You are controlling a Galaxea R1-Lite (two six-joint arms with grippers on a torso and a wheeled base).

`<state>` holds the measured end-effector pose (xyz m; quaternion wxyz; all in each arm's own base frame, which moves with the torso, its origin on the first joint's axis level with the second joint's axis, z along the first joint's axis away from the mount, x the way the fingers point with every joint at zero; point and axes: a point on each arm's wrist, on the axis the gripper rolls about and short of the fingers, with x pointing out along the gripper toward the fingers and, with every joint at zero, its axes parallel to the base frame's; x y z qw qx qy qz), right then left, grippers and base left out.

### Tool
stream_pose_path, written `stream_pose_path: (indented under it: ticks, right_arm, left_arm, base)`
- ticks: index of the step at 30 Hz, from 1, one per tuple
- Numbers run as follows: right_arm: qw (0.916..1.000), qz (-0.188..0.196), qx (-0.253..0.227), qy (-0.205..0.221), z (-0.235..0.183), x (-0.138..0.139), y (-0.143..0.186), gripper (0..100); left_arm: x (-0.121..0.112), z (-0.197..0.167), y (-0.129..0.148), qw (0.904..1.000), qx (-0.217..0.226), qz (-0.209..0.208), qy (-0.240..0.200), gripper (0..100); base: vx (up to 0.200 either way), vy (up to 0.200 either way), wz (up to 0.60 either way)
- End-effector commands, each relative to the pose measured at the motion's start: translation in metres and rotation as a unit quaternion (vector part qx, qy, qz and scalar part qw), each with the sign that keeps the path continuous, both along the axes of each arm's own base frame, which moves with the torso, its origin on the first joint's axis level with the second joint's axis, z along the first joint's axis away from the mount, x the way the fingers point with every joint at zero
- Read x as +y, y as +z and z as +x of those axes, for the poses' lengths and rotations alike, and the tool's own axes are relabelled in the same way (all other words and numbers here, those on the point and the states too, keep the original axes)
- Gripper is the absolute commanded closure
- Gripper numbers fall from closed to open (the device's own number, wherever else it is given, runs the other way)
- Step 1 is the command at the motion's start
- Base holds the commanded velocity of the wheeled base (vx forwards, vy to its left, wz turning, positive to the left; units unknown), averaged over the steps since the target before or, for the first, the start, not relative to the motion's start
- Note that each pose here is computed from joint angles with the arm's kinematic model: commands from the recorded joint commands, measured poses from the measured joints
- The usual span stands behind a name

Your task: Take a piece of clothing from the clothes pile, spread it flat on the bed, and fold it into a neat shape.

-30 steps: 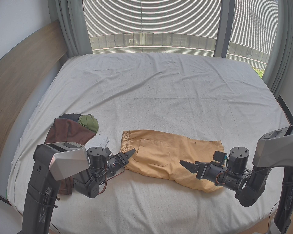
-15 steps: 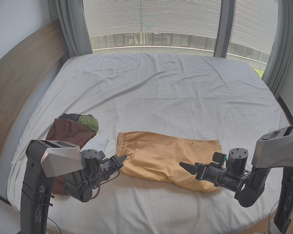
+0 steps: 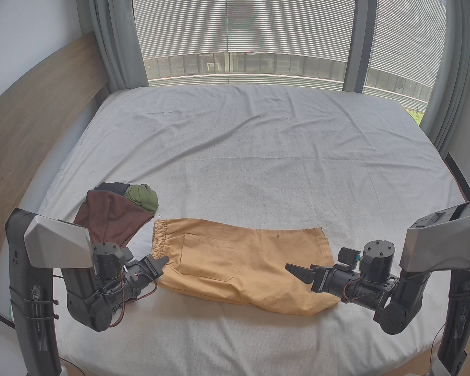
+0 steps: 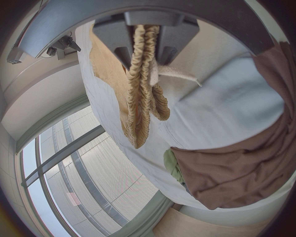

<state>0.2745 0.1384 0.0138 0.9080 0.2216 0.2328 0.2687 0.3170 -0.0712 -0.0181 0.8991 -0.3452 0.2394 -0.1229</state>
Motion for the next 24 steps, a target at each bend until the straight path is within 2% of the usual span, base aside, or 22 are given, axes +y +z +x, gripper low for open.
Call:
stream_pose_path:
  ticks: [1,9,15,20,24]
  right_arm:
    - [1.0,-0.002,0.005,0.001,0.0,0.001,-0.003,0]
    - [1.0,-0.003,0.006,0.002,0.0,0.001,-0.004,0]
    - [1.0,-0.002,0.005,0.002,0.0,0.001,-0.004,0]
    - [1.0,-0.002,0.003,0.0,0.0,0.001,-0.003,0]
    - [1.0,0.003,-0.004,-0.003,0.002,0.0,0.001,0]
  left_arm:
    - [0.01,-0.008,0.01,0.9999,-0.004,0.008,0.01,100]
    - [0.023,-0.011,0.011,0.9996,-0.001,0.013,0.026,100]
    - [0.024,-0.018,0.012,0.9997,0.009,0.013,0.02,100]
    - [0.02,-0.018,0.012,0.9998,0.007,0.012,0.014,100]
    - [0.009,-0.017,0.027,0.9998,-0.019,0.005,-0.003,100]
  base:
    - [0.0,0.0,0.0]
    - [0.0,0.0,0.0]
    - [0.0,0.0,0.0]
    - [0.0,0.0,0.0]
    - [0.0,0.0,0.0]
